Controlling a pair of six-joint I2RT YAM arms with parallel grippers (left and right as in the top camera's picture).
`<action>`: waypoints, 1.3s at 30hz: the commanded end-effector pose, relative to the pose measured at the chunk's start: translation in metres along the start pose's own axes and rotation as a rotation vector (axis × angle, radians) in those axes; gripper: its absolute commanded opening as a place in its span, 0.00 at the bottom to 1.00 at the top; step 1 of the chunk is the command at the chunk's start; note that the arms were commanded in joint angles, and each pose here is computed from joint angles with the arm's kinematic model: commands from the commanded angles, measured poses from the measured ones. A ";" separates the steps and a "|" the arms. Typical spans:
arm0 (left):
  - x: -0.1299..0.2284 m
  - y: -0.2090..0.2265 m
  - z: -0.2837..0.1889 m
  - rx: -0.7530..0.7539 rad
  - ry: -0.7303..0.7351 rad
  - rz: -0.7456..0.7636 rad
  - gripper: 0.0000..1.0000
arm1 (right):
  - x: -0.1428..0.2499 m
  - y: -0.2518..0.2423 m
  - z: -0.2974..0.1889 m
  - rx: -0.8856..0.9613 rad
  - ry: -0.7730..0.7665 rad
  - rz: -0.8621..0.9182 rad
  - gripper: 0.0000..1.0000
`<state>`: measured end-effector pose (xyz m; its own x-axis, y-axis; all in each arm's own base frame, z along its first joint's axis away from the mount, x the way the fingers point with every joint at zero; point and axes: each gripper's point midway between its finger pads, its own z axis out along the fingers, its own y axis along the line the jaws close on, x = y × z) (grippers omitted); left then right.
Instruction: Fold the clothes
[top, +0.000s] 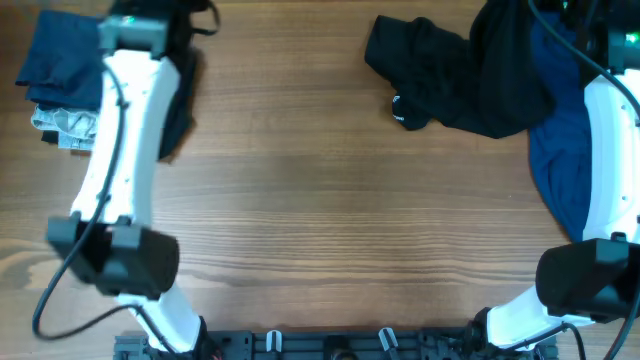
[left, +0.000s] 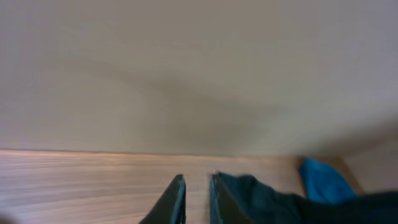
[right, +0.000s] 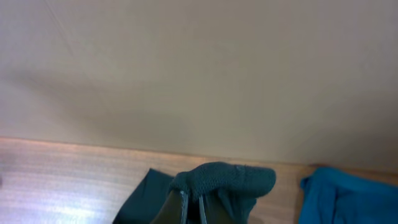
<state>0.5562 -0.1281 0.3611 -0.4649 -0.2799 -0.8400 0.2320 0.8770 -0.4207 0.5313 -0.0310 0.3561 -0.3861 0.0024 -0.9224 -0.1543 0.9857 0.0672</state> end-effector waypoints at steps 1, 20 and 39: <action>0.044 -0.053 0.044 0.164 0.077 0.048 0.30 | -0.017 0.011 -0.023 -0.026 -0.029 0.030 0.04; 0.265 -0.199 0.144 0.419 0.295 0.262 0.79 | -0.009 0.006 -0.065 -0.043 0.029 0.130 0.04; 0.355 -0.181 0.198 0.237 0.267 0.242 0.75 | -0.003 0.015 -0.085 -0.064 0.065 0.136 0.04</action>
<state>0.5203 -0.4576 0.0916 -0.5771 0.0501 -0.8151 0.5667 0.7433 -0.3555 0.4629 -0.0356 0.3718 -0.4986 0.1294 -0.8571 -0.1273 0.9671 0.2201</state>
